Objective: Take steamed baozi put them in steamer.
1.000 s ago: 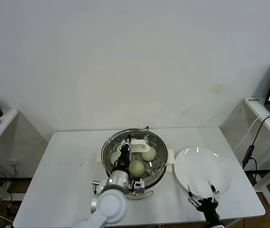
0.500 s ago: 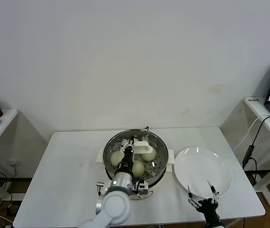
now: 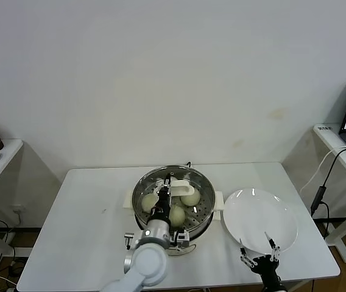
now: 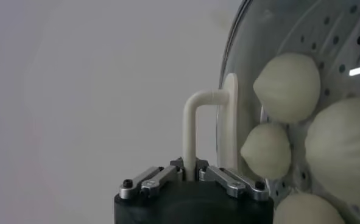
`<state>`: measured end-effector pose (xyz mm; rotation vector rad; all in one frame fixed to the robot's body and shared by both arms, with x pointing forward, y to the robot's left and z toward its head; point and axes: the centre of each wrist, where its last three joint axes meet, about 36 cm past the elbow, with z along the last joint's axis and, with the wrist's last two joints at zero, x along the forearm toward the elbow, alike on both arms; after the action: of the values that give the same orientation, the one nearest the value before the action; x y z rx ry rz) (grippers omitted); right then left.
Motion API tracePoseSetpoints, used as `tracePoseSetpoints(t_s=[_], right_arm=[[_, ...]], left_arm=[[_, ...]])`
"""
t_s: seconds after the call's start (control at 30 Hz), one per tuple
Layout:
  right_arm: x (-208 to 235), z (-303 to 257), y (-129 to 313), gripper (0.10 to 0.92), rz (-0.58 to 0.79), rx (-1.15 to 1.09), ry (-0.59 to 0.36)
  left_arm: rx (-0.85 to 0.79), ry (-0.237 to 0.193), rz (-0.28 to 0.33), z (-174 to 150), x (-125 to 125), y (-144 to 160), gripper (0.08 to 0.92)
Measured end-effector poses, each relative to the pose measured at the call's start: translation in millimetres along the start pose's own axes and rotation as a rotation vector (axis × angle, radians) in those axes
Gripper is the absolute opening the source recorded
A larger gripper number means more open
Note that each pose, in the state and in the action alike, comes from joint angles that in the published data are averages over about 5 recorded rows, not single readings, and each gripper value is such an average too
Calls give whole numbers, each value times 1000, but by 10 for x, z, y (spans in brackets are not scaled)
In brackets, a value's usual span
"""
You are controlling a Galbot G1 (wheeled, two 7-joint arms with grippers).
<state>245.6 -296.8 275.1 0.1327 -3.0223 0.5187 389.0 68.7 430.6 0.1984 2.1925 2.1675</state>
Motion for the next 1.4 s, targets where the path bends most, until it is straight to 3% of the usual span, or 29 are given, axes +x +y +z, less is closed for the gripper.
tracePoseSetpoints(t_s=[0.13,0.53,0.8,0.97,1.1,1.4], right_arm=[[2,-5,-1,823,0,1,-1],[8,-15,13,823,-5,0,-3],[19,-37,40,823,-13,-3,-7],[40,-61,39,823,-23,-10,-12],[72,-104,38,823,-44,-31,-11],[270,-295,73,823,-131,-116,23]], left_arm=[[12,-5,-6,19,20,-2,219],[138,-59,-29,162,287,59,559],[470,-173,4,352,734,224,783],[761,-230,12,577,1065,239,821],[982,-195,-9,804,1356,193,823],[1324,0,-46,1149,1940,-80,823]])
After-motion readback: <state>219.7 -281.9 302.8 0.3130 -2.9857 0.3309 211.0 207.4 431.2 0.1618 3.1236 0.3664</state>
